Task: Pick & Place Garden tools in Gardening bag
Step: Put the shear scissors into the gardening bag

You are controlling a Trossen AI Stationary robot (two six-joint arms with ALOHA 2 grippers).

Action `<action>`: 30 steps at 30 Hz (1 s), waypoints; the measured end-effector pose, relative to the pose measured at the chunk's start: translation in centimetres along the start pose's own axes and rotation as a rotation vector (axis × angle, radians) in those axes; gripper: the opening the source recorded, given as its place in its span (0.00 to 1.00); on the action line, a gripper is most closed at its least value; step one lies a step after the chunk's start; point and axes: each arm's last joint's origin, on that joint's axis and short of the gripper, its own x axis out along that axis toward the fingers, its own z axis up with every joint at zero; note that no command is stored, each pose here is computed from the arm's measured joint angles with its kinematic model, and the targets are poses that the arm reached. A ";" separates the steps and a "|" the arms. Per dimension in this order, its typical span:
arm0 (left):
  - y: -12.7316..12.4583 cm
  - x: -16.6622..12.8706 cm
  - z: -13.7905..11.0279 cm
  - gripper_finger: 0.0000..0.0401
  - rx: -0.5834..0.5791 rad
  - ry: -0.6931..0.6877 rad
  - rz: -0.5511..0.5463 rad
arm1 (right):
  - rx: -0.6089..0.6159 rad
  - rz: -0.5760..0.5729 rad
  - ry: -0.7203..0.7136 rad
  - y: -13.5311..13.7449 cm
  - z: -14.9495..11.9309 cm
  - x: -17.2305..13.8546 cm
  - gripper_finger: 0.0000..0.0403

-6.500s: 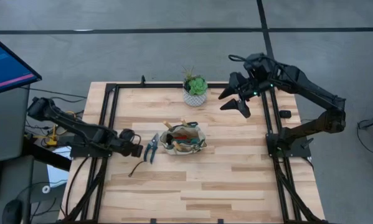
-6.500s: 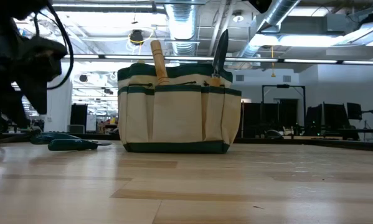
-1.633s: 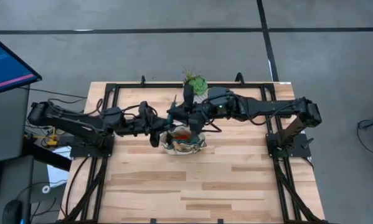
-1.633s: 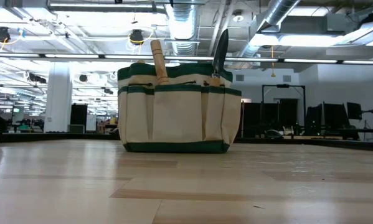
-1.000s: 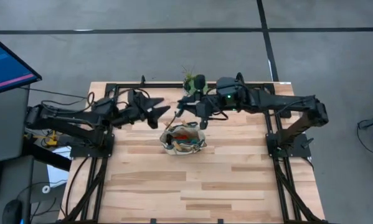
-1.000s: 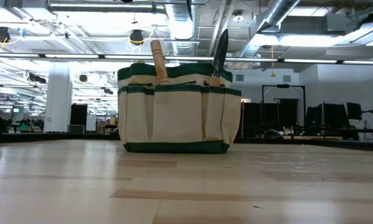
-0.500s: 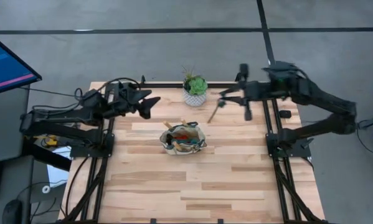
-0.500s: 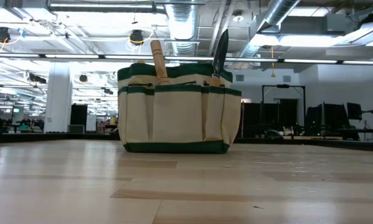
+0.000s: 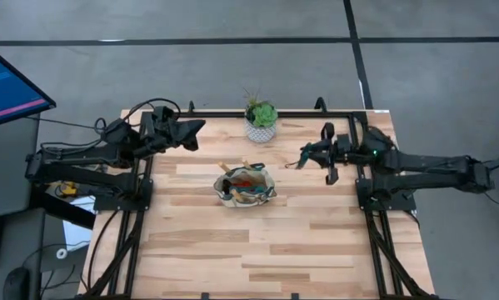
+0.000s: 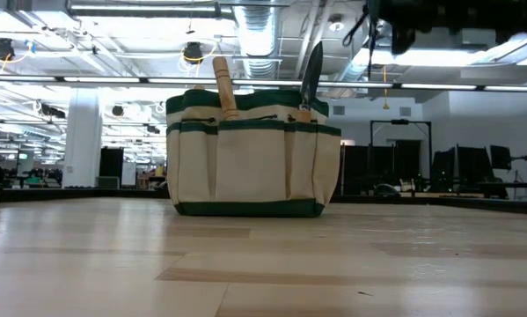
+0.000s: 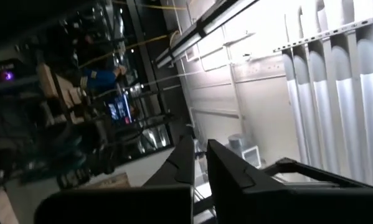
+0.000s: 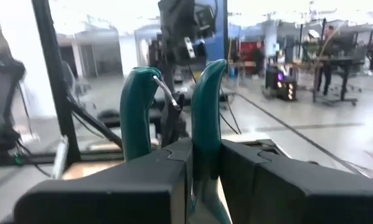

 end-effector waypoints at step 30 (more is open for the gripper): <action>0.5 0.0 2.1 0.01 0.080 -0.225 0.056 | 0.096 0.152 -0.197 0.7 -9.9 0.7 0.11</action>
